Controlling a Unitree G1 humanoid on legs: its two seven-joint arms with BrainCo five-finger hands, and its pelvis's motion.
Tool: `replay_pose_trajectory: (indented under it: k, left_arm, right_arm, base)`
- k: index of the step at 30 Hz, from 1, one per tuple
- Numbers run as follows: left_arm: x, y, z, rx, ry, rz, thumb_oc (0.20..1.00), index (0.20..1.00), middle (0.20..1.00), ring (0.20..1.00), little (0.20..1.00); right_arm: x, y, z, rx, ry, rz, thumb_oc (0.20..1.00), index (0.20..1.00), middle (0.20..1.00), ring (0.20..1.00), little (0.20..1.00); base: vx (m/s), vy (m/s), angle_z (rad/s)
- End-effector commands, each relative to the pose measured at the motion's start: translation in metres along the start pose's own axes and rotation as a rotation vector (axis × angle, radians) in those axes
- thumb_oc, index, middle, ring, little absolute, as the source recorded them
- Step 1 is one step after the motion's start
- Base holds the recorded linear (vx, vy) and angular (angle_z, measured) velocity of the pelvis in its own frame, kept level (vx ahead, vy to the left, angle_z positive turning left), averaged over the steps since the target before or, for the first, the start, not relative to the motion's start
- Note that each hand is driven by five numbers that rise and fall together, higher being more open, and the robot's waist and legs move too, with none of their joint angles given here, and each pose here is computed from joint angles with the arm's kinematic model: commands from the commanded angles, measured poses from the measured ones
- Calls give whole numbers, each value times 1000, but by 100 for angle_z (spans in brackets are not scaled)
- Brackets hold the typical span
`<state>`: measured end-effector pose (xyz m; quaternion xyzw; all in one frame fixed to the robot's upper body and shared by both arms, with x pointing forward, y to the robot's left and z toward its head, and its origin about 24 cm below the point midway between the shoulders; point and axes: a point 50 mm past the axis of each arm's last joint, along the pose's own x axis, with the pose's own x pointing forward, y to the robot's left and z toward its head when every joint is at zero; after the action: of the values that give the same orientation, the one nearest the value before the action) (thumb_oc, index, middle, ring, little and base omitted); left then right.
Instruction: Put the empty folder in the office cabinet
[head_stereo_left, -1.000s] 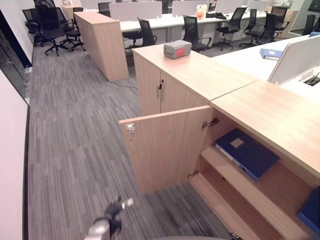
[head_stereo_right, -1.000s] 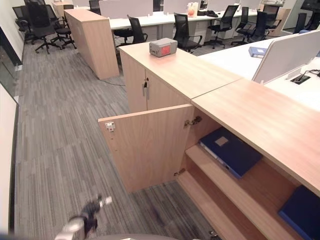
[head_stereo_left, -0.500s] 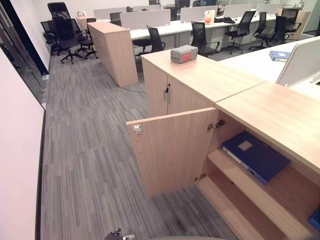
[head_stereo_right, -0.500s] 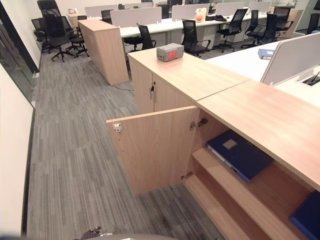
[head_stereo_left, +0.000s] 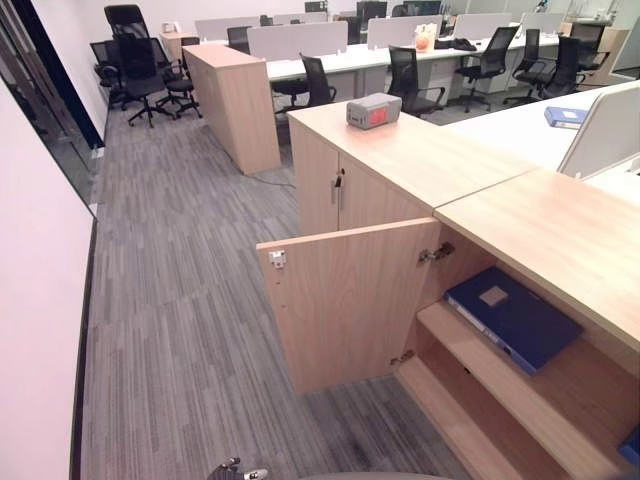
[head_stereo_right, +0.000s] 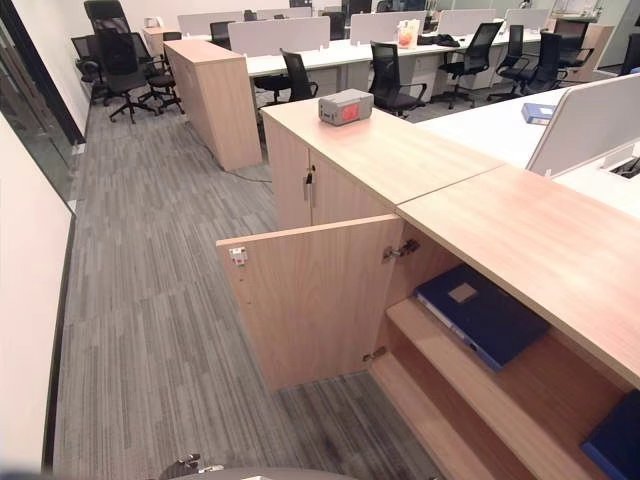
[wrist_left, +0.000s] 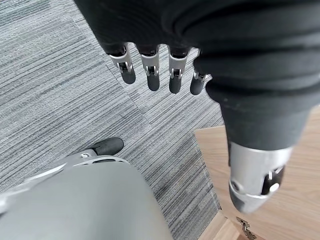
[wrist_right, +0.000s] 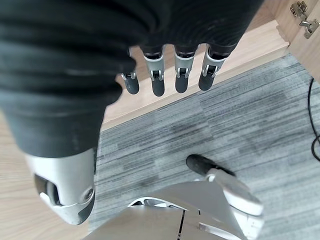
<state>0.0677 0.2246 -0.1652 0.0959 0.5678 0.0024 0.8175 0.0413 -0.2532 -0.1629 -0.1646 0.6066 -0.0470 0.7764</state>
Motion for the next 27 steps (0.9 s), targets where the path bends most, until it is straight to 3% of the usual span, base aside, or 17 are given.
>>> replay_pose_trajectory:
  k: [1,14,27]
  left_arm:
    - [5,15,37,-46,-103,40,1000,1000,1000,1000,1000]
    - [3,31,75,-132,-263,73,1000,1000,1000,1000,1000]
    - [-33,124,183,-293,-609,286,1000,1000,1000,1000,1000]
  right_arm:
    - [4,1,24,12,-48,12,1000,1000,1000,1000,1000]
    - [4,-6,27,13,-68,11,1000,1000,1000,1000,1000]
    - [3,-5,39,29,-132,46,1000,1000,1000,1000,1000]
  base:
    - [0,0,0]
    - [1,0,0]
    - [36,21,-11]
